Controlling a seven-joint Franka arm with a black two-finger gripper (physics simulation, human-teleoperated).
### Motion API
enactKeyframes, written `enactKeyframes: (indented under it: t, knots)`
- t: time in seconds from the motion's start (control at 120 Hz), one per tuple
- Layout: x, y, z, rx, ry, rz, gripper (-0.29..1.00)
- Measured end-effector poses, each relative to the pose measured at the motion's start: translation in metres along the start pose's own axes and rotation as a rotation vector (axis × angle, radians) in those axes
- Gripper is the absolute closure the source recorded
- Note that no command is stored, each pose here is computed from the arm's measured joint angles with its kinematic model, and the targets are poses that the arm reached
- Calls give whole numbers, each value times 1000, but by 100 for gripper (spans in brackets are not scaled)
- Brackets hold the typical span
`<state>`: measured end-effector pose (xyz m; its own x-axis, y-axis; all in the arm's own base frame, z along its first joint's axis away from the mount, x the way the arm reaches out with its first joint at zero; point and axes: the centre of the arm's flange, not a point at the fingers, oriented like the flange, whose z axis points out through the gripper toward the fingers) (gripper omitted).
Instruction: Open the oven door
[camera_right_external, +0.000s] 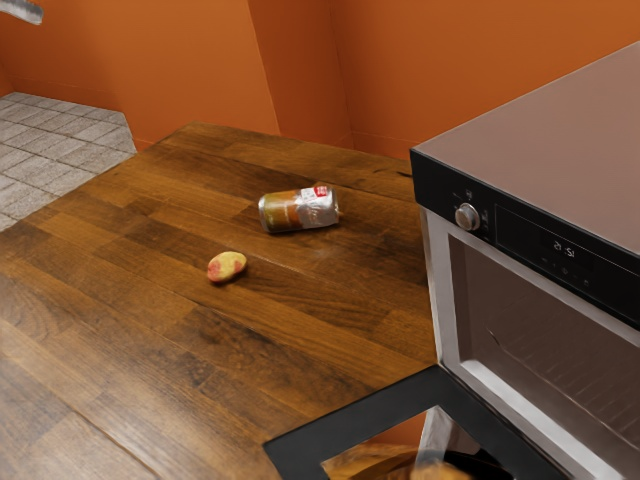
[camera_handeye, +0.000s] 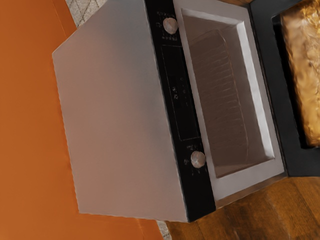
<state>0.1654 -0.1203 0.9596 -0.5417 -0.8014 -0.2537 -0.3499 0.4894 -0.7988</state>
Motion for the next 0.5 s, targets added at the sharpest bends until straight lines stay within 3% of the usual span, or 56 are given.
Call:
enactKeyframes:
  t: [0.033, 0.067, 0.133, 0.167, 0.2, 0.242, 0.308, 0.375, 0.433, 0.5]
  knots:
    - [-86, -38, 59, -109, 47, -135, 2]
    - [-132, -45, 104, -200, 69, -226, 1]
    - [-153, -38, 84, -304, -105, -381, 1]
    - [-190, -18, 77, -340, -215, -528, 1]
    - [-225, 0, 104, -409, -280, -658, 0]
    - [-262, 26, 177, -540, -311, -799, 0]
    - [-292, 69, 277, -720, -351, -977, 0]
    - [-294, 111, 349, -869, -362, -1130, 0]
    - [-299, 142, 382, -949, -407, -1263, 0]
    - [-302, 158, 395, -974, -468, -1373, 0]
